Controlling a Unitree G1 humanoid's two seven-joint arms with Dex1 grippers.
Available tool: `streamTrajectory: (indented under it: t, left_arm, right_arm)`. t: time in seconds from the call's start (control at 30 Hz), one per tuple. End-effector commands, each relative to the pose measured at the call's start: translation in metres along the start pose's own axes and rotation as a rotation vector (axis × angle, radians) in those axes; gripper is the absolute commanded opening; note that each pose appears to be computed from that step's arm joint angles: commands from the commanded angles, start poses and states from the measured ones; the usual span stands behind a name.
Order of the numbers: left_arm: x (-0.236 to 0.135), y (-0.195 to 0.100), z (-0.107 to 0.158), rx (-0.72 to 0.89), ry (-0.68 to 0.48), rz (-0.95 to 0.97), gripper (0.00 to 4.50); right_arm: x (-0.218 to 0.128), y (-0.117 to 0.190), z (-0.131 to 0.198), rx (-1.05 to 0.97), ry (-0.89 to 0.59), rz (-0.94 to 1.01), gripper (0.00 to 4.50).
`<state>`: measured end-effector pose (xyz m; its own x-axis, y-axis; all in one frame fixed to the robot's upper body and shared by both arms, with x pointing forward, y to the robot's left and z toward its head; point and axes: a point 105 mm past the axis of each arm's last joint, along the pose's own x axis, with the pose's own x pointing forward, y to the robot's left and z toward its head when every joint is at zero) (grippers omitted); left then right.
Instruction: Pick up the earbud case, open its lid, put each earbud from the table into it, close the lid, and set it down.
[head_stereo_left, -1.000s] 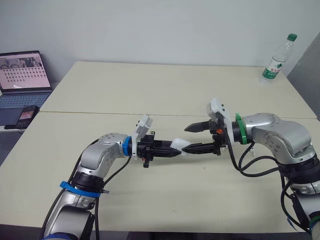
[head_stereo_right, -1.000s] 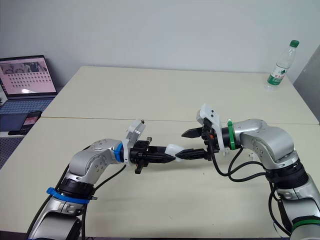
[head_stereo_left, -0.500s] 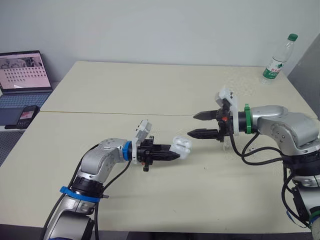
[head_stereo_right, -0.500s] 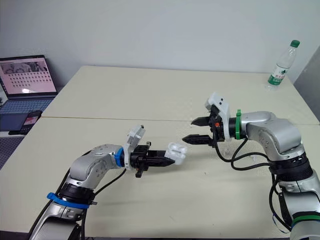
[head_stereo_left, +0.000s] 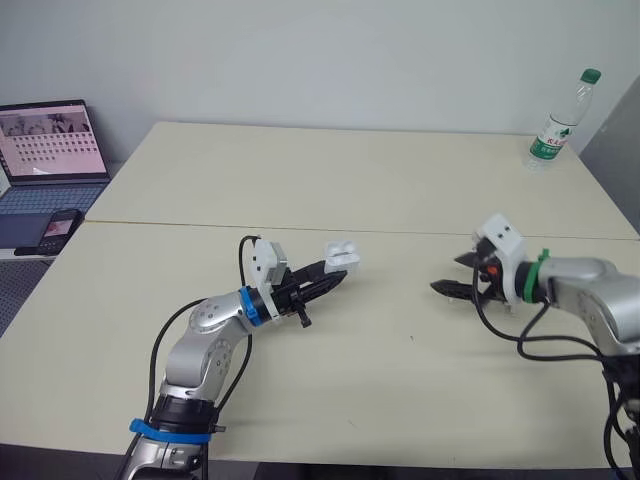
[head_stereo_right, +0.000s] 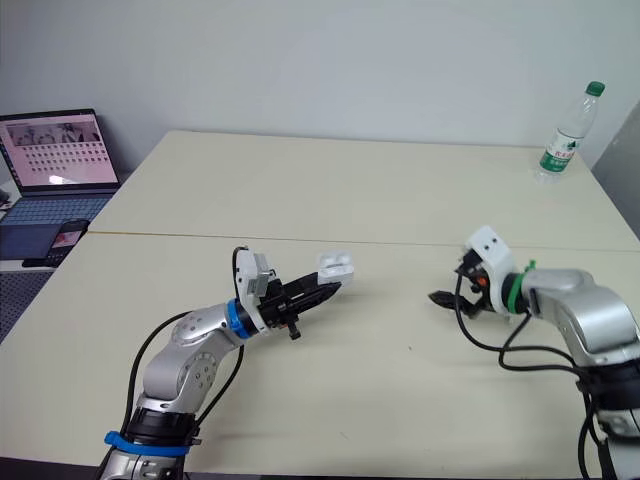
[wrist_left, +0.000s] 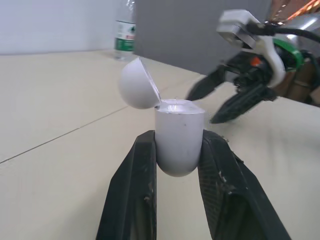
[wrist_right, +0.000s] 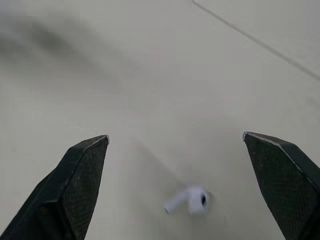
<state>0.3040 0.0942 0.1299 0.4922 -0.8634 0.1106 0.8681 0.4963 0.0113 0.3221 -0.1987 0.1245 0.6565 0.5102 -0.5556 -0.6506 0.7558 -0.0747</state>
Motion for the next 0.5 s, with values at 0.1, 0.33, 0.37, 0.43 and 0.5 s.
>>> streamTrajectory:
  t: [0.1, 0.33, 0.37, 0.43, 0.5]
  left_arm:
    - [-0.012, 0.004, 0.007, 0.093, -0.042, 0.072, 0.77]
    - [-0.028, -0.005, -0.002, 0.076, -0.031, 0.041, 0.77]
    - [-0.03, -0.003, -0.001, 0.074, -0.035, 0.051, 0.77]
    - [-0.034, 0.0, 0.001, 0.07, -0.041, 0.062, 0.77]
    - [-0.034, 0.001, 0.002, 0.07, -0.041, 0.063, 0.77]
  right_arm:
    - [-0.008, -0.009, -0.008, 0.074, -0.035, -0.2, 4.5]
    - [0.003, 0.0, -0.023, 0.208, -0.068, -0.321, 4.5]
    - [0.006, 0.002, -0.022, 0.254, -0.088, -0.334, 4.5]
    - [0.013, 0.007, -0.019, 0.303, -0.114, -0.345, 4.5]
    - [0.017, 0.01, -0.019, 0.349, -0.127, -0.353, 4.5]
